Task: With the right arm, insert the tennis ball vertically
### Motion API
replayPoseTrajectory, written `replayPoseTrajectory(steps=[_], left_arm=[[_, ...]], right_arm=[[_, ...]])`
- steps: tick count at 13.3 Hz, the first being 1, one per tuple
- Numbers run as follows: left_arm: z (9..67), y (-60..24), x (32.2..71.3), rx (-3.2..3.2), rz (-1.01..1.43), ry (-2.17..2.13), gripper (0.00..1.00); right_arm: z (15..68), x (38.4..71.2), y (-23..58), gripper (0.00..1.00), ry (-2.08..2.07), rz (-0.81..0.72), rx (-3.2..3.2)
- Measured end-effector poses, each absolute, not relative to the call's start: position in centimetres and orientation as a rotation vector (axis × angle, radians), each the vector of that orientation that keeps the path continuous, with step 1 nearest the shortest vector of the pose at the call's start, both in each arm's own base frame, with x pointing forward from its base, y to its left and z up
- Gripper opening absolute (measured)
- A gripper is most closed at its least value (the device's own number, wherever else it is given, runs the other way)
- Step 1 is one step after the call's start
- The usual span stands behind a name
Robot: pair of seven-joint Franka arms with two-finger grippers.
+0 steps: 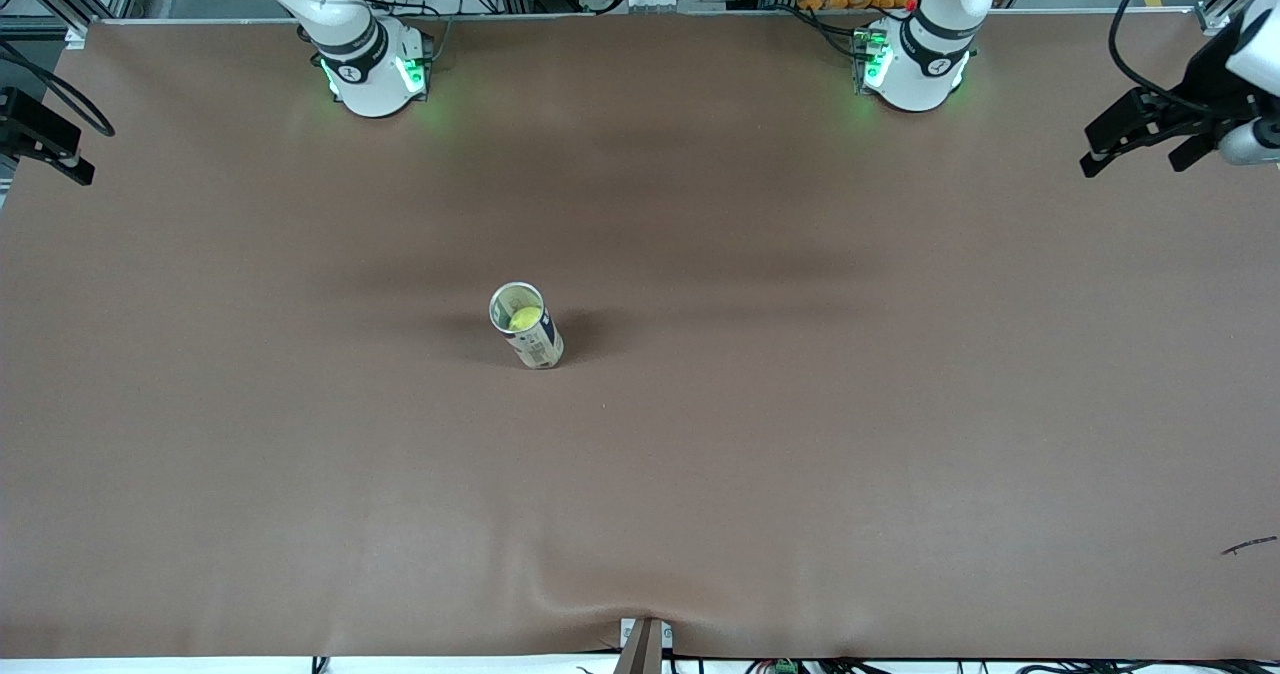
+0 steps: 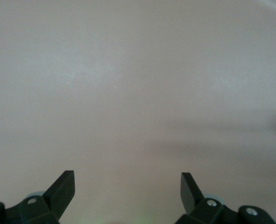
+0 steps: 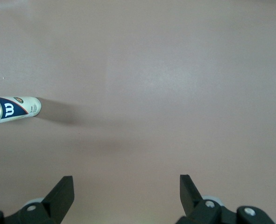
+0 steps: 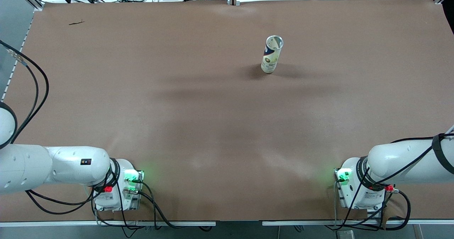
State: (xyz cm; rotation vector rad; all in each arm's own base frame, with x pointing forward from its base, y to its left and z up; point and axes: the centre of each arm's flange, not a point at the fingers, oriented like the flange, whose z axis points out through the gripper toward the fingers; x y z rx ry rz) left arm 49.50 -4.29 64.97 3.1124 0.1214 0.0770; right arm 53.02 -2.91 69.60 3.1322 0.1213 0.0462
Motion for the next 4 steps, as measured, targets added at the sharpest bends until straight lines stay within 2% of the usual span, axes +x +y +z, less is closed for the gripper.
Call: replayPoseTrajectory(steps=[4], left_arm=[[64.87,-4.11,49.43,3.121,0.066,0.126,1.0]], right_arm=[[69.6,53.03,-2.88,1.0,0.122,0.046,3.132]])
